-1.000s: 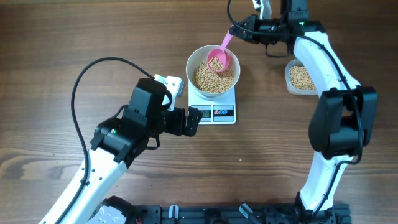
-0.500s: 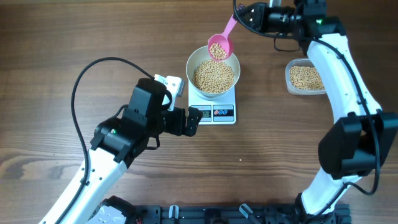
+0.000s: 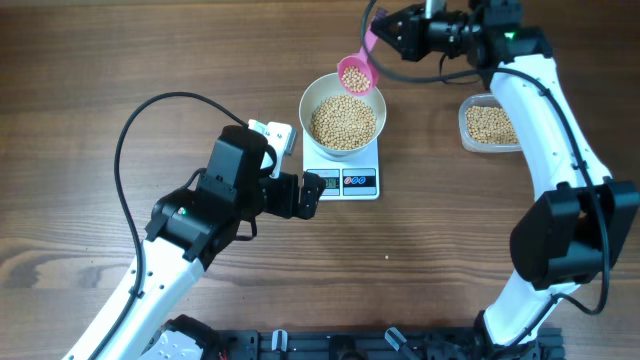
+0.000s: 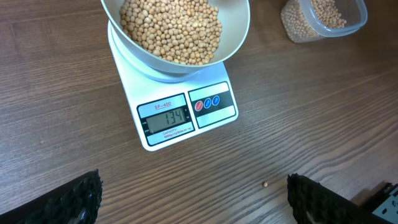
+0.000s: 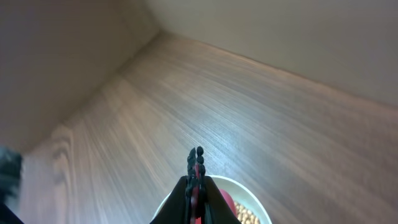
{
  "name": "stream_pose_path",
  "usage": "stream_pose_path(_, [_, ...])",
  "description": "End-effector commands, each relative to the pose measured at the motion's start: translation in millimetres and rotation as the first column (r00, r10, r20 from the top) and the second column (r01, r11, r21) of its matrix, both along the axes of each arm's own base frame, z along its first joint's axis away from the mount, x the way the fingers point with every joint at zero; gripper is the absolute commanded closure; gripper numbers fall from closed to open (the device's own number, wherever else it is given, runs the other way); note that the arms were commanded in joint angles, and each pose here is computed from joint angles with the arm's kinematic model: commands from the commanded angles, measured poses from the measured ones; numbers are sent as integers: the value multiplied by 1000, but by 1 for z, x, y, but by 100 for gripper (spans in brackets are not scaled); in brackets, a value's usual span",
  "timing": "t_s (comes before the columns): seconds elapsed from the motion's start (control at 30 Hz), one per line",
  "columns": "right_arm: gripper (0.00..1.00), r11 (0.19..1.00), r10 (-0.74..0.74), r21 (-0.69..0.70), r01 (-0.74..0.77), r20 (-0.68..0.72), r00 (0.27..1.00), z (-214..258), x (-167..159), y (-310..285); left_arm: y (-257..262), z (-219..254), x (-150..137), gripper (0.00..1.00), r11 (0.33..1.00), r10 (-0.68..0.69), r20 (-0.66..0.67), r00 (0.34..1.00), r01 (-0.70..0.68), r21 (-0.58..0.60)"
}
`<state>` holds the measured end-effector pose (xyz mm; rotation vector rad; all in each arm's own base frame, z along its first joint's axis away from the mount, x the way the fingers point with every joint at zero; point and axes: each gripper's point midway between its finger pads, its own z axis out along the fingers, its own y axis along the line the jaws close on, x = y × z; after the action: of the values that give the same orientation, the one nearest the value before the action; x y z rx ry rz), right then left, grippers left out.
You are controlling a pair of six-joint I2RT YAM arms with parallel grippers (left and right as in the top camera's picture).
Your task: Scoop item into bowl and weigh 150g on scale
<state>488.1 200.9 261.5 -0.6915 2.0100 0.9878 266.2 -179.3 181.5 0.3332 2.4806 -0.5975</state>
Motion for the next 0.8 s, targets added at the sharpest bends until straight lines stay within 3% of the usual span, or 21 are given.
stream_pose_path(0.0, [96,988,148,-68,-137,196,969,19,-16,26,-2,-1,0,0,1000,-8,1,1000,8,5])
stream_pose_path(0.37, [96,947,245,-268,-178,242,939,-9,-31,53,-2,-1,0,0,1000,-8,1,1000,8,5])
stream_pose_path(0.77, [96,840,306,-538,-74,356,883,-25,-24,64,-2,-1,0,0,1000,-8,1,1000,8,5])
